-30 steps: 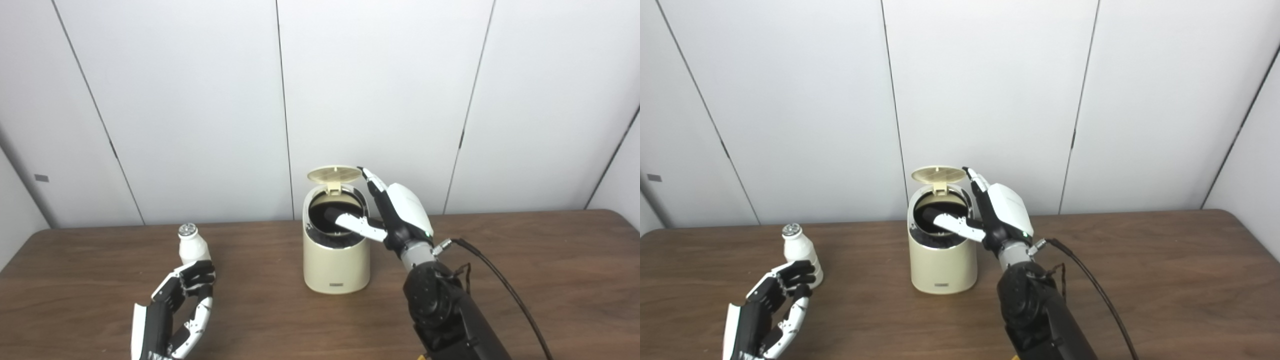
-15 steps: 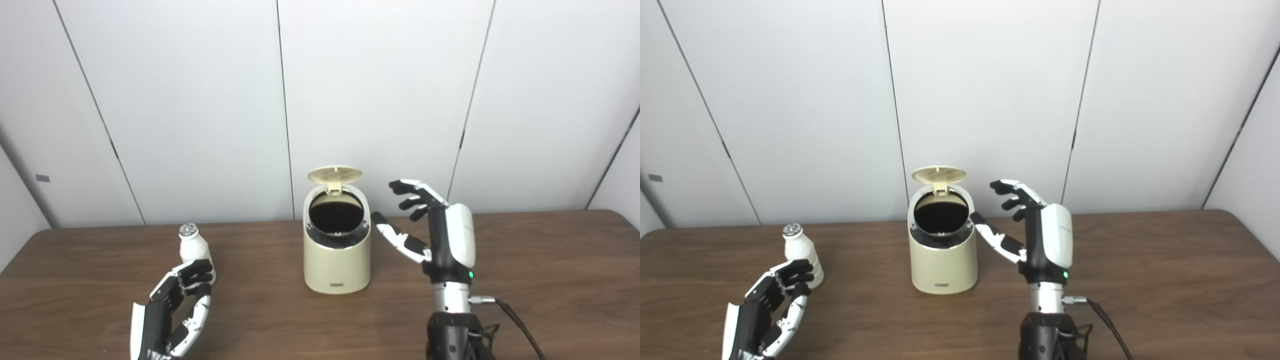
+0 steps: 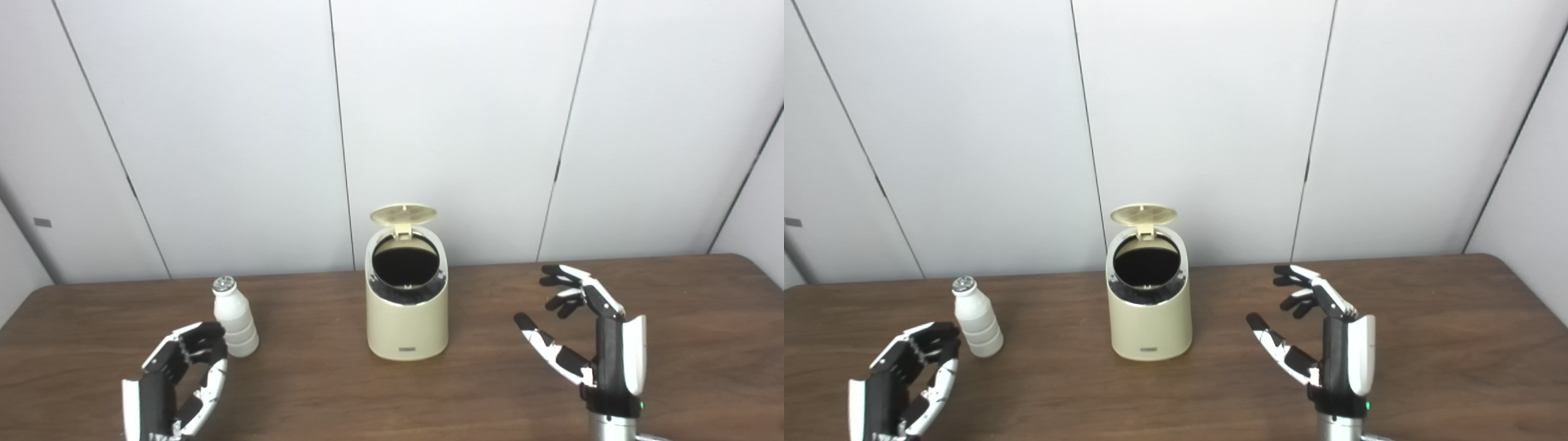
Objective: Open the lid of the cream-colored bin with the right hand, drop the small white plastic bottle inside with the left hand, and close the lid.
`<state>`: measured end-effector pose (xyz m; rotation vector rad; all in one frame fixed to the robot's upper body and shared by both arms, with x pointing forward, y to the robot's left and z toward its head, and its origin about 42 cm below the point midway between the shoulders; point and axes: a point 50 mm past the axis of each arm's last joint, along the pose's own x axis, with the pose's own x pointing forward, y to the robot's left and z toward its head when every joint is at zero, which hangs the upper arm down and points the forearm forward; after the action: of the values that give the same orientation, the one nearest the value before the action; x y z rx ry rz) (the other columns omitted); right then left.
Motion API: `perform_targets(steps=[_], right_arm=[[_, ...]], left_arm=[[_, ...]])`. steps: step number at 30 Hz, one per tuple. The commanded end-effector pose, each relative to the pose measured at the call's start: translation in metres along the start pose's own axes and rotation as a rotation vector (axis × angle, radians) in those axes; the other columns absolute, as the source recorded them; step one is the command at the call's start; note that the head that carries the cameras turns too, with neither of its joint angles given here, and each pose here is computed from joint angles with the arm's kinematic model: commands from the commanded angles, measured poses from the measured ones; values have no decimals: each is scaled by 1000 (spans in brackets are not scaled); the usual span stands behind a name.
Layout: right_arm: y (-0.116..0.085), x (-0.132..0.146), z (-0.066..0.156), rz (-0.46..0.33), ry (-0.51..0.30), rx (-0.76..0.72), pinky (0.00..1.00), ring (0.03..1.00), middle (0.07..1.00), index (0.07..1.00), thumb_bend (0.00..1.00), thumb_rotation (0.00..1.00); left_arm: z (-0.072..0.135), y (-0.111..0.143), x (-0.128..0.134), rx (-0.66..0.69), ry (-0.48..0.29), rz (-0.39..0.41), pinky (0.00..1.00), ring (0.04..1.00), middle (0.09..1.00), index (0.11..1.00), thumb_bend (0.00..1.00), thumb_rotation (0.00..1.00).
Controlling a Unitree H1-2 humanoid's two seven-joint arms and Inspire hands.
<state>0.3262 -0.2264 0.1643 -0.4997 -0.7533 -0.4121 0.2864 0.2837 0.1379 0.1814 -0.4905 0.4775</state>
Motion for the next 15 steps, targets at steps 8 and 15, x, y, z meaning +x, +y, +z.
perform_targets(steps=[8, 15], right_arm=[[-7, -5, -6, 10, -7, 1, 361, 493, 642, 629, 384, 18], [-13, -4, -19, 15, 19, -1, 382, 510, 654, 634, 384, 31]], left_arm=[[14, 10, 13, 31, -27, 145, 493, 573, 613, 657, 828, 221], [10, 7, 21, 124, 55, 46, 821, 846, 852, 882, 957, 383]])
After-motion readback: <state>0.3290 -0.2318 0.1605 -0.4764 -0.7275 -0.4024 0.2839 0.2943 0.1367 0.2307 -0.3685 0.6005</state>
